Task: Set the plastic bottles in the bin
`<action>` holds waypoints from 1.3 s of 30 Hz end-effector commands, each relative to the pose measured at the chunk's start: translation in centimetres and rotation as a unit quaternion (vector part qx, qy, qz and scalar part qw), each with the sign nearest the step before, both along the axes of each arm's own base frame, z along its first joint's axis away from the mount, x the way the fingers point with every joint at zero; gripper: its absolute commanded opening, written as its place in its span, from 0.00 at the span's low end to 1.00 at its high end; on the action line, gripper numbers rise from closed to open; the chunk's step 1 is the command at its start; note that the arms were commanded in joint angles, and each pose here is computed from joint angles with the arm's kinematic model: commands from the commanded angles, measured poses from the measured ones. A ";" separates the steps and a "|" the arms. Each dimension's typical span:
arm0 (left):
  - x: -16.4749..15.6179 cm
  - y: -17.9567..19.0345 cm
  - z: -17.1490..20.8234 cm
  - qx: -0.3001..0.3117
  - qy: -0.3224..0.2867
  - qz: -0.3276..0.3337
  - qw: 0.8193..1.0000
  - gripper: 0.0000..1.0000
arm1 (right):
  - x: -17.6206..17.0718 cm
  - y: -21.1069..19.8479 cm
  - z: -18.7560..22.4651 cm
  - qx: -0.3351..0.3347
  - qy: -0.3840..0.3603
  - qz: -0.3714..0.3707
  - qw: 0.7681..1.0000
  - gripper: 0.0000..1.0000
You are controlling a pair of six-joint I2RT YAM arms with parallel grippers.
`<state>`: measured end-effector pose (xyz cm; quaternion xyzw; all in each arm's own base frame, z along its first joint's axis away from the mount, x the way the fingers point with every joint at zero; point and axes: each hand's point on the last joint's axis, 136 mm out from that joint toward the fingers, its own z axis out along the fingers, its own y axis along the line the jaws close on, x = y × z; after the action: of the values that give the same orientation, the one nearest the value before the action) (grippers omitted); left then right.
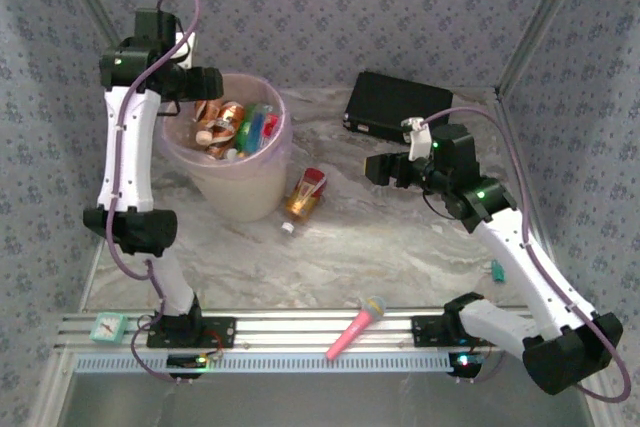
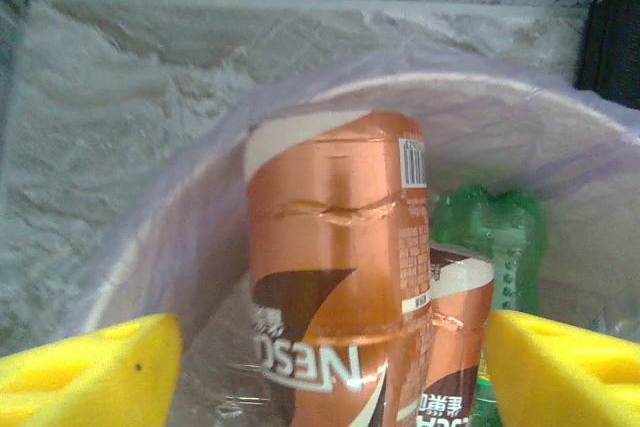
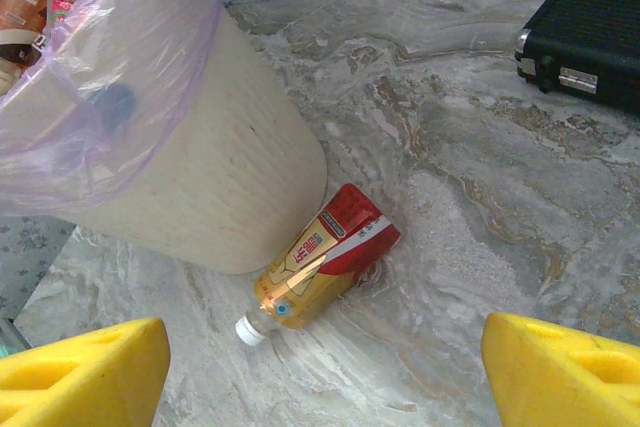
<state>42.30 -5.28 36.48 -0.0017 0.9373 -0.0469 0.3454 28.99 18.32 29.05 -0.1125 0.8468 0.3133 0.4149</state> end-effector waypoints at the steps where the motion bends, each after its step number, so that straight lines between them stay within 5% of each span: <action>1: -0.6 0.3 3.4 0.027 -0.062 -0.001 0.998 0.70 | 0.2 0.3 -0.1 0.010 0.003 0.006 1.000 0.83; 13: 2.1 -1.1 -1.8 0.044 -0.024 -0.016 0.999 0.50 | 0.5 0.7 -0.6 0.012 0.011 0.011 1.000 0.83; 24: -0.6 -2.7 -6.9 0.025 0.026 -0.031 0.999 0.43 | 0.8 1.0 -0.8 0.014 0.013 0.015 1.000 0.83; 30: -2.9 -2.0 -6.8 0.036 0.014 -0.024 0.999 0.42 | 0.8 1.0 -0.7 0.014 0.012 0.015 1.000 0.83; 35: -4.5 1.1 -5.4 0.102 -0.015 0.016 0.995 0.41 | 0.6 0.9 -0.8 0.013 0.013 0.013 1.000 0.83; 39: -4.2 1.2 -3.2 0.100 -0.054 0.017 0.993 0.53 | 0.6 1.2 -0.6 0.021 0.015 0.016 1.000 0.83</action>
<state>39.20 -5.21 33.35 0.0181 0.9134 0.0228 0.4061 29.73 19.18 28.10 -0.1149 0.8494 0.3250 0.3996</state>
